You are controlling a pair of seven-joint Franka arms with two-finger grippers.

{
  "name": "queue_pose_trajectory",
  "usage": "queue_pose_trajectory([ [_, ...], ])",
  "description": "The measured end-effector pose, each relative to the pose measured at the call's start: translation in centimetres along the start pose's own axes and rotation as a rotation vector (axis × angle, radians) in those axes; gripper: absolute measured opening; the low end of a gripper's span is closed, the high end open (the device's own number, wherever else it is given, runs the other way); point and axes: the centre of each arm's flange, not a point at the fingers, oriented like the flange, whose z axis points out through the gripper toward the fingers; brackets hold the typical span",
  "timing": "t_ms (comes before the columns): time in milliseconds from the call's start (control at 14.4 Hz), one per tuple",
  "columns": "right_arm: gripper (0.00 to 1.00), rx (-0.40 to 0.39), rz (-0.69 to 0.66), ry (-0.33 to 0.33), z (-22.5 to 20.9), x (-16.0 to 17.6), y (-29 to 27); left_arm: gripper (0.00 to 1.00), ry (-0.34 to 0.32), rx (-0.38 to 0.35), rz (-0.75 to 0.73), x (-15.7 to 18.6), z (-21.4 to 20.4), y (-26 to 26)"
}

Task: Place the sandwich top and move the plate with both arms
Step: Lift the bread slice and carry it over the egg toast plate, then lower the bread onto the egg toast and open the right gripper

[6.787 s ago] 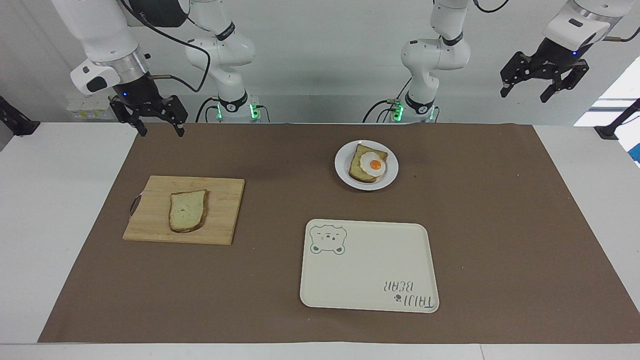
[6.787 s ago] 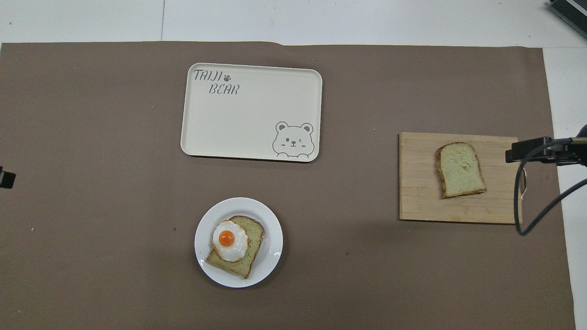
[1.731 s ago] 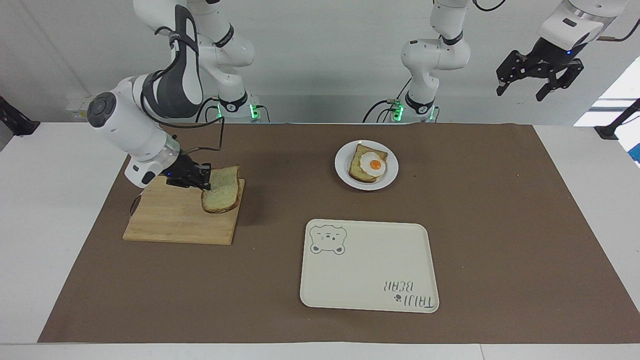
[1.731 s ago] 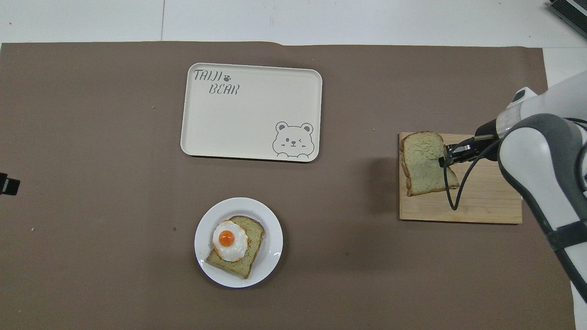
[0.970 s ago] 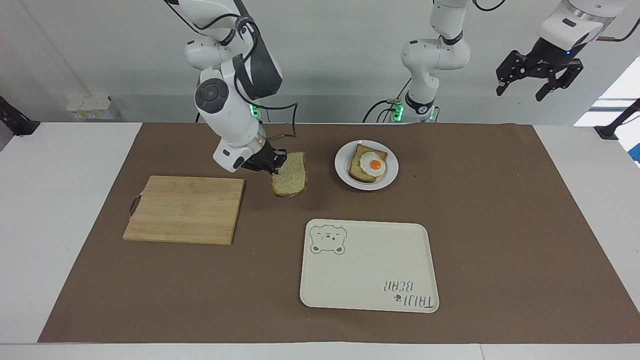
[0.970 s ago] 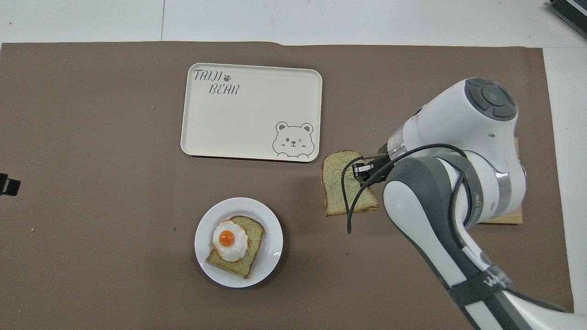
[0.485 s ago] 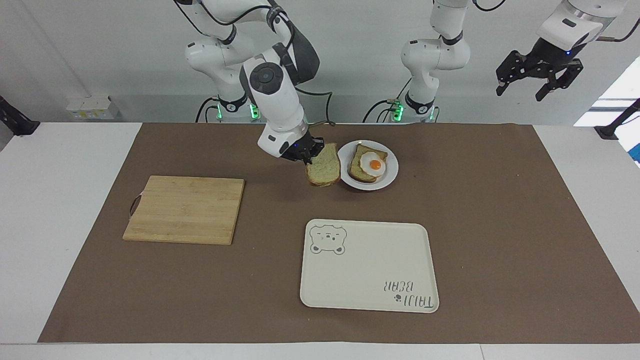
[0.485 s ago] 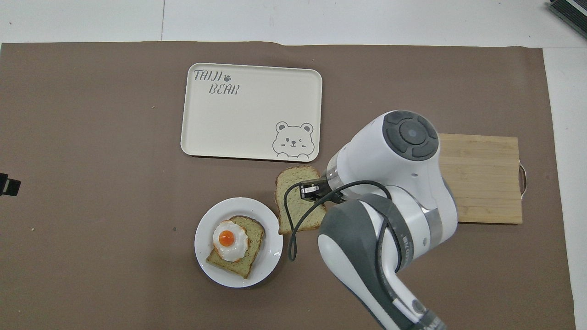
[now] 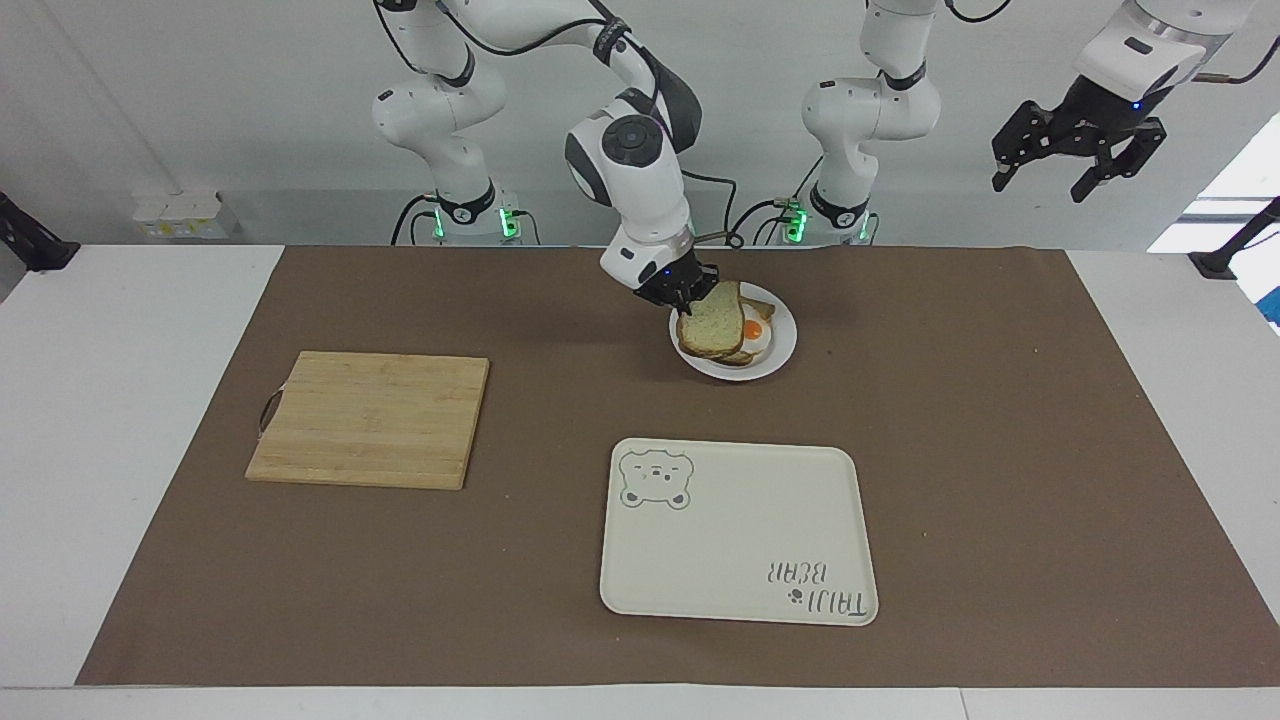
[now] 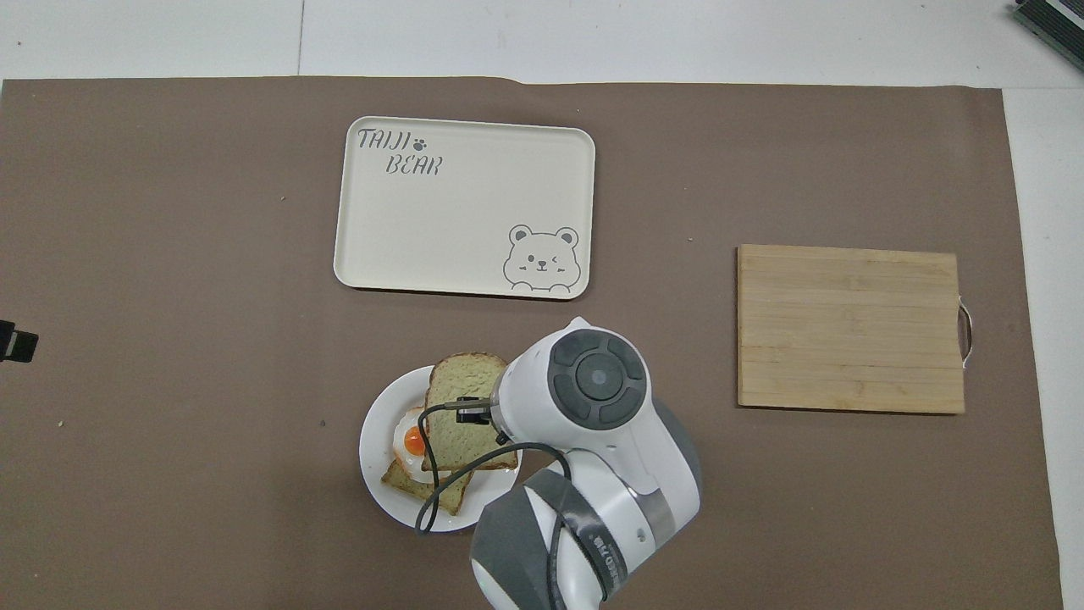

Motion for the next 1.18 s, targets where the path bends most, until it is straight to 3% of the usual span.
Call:
queue_pose_trajectory([
  [346,0.08,-0.008,-0.021,-0.006,4.7,-2.0,-2.6,1.0,0.001,0.0,0.0,0.0,0.0,0.0],
  [1177,0.08,-0.015,-0.007,-0.022,7.8,-2.2,-2.2,1.0,0.0,0.0,-0.007,0.0,0.0,0.0],
])
